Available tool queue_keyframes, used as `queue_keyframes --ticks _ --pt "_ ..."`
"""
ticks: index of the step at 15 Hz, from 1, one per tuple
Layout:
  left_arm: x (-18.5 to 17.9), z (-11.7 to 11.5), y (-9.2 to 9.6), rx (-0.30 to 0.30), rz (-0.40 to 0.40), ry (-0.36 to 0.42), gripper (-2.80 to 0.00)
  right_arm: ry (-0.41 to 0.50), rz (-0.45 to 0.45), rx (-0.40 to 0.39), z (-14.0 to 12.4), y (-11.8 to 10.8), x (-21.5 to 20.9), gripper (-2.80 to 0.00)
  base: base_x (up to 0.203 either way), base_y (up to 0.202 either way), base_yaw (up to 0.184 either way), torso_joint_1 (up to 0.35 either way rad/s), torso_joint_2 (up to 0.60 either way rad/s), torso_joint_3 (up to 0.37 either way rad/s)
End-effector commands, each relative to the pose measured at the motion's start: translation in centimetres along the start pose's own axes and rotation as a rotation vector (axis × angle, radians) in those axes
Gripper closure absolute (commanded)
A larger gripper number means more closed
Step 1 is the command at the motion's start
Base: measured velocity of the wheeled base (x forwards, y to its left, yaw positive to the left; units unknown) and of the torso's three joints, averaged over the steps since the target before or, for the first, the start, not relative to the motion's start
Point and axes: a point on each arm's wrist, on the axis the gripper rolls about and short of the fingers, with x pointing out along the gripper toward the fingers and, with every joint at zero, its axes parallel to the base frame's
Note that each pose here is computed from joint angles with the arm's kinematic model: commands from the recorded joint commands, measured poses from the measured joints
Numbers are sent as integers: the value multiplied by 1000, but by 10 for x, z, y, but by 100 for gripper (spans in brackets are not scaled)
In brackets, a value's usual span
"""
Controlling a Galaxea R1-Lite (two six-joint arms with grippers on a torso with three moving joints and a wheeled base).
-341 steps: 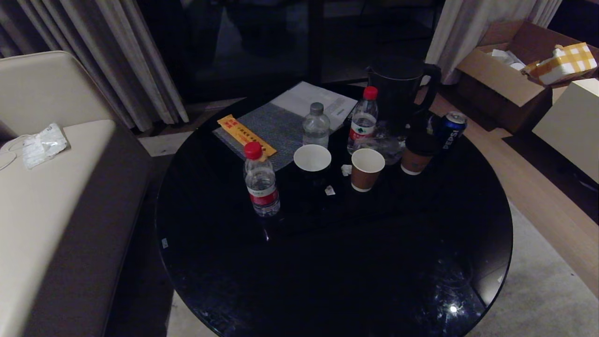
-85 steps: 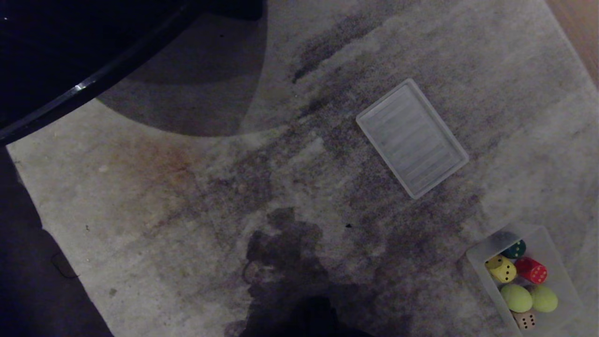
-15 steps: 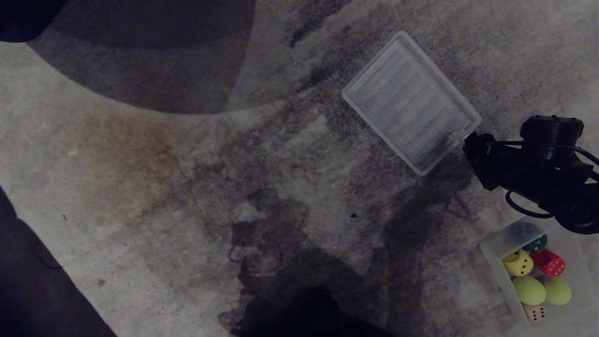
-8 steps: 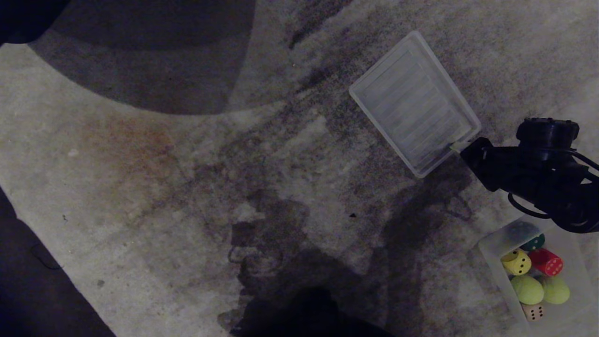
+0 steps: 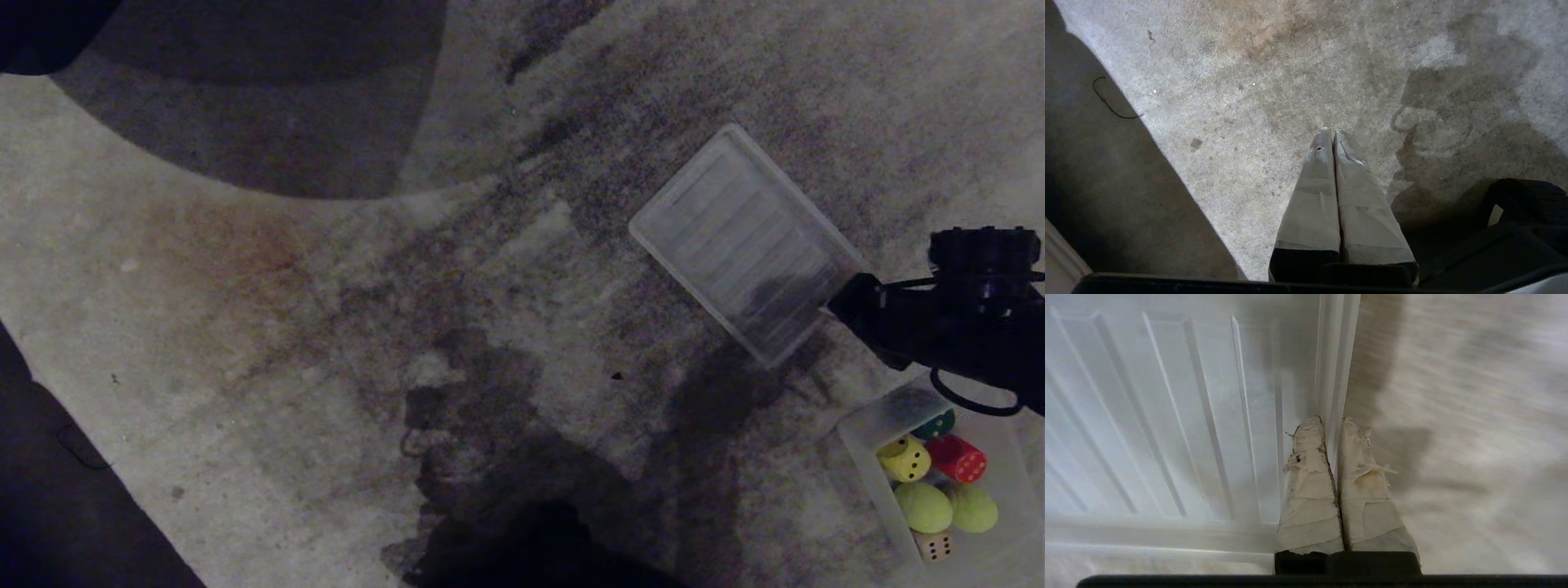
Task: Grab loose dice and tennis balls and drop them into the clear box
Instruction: Close the lid
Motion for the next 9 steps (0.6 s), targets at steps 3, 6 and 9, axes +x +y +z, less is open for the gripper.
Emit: queue_keyframes --ticks 3,6,9 --pt "0 0 0 0 0 2 0 -6 -36 10 6 -18 -49 0 0 0 0 0 0 0" --pt "0 0 0 0 0 2 0 -49 -6 -1 5 -18 -84 0 0 0 0 0 0 0" --pt "0 0 0 0 0 2 0 -62 17 -110 -9 -24 -132 0 0 0 0 0 0 0"
